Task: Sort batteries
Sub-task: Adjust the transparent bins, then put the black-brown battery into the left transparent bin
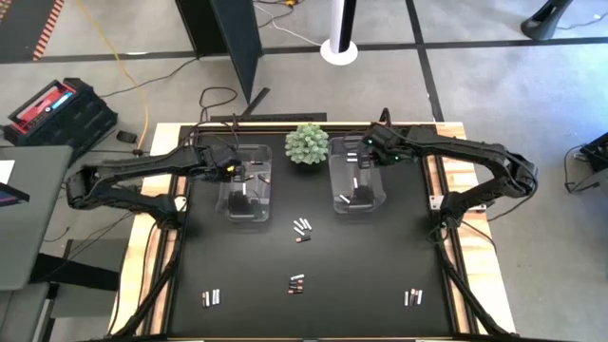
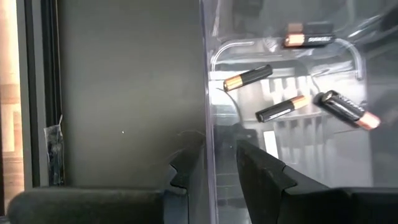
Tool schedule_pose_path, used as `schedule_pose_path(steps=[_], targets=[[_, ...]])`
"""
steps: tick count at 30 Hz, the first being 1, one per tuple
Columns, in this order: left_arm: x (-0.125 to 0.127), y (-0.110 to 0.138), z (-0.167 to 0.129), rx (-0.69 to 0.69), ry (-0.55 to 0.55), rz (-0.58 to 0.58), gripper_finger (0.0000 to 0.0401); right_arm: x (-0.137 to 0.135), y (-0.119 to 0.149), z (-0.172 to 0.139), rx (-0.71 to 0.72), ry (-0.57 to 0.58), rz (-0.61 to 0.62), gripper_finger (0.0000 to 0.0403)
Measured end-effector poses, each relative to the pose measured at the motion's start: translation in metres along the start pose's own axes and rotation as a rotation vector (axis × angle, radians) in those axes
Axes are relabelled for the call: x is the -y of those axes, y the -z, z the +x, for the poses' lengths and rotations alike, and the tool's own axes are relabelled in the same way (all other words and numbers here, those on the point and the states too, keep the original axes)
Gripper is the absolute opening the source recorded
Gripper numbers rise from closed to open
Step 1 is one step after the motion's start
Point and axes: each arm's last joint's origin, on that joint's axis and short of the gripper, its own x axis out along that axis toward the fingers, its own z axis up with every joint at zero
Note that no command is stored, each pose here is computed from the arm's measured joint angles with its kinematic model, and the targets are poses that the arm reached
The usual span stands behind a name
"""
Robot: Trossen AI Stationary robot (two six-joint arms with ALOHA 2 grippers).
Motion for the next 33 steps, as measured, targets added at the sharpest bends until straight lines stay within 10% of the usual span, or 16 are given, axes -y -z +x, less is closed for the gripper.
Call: schedule_pose_path(steps=[25,33], targets=[[-0.044,0.011,-0.088,0.329,0.458,0.238,0.0092,-0.003,0.05,-0.062,0.128,-0.161,-0.065,0.0052],[-0.058,0.014,-0.1,0.388,0.521,0.28,0.0092,-0.006,0.071,-0.07,0.124,-0.158,-0.334,0.0052]])
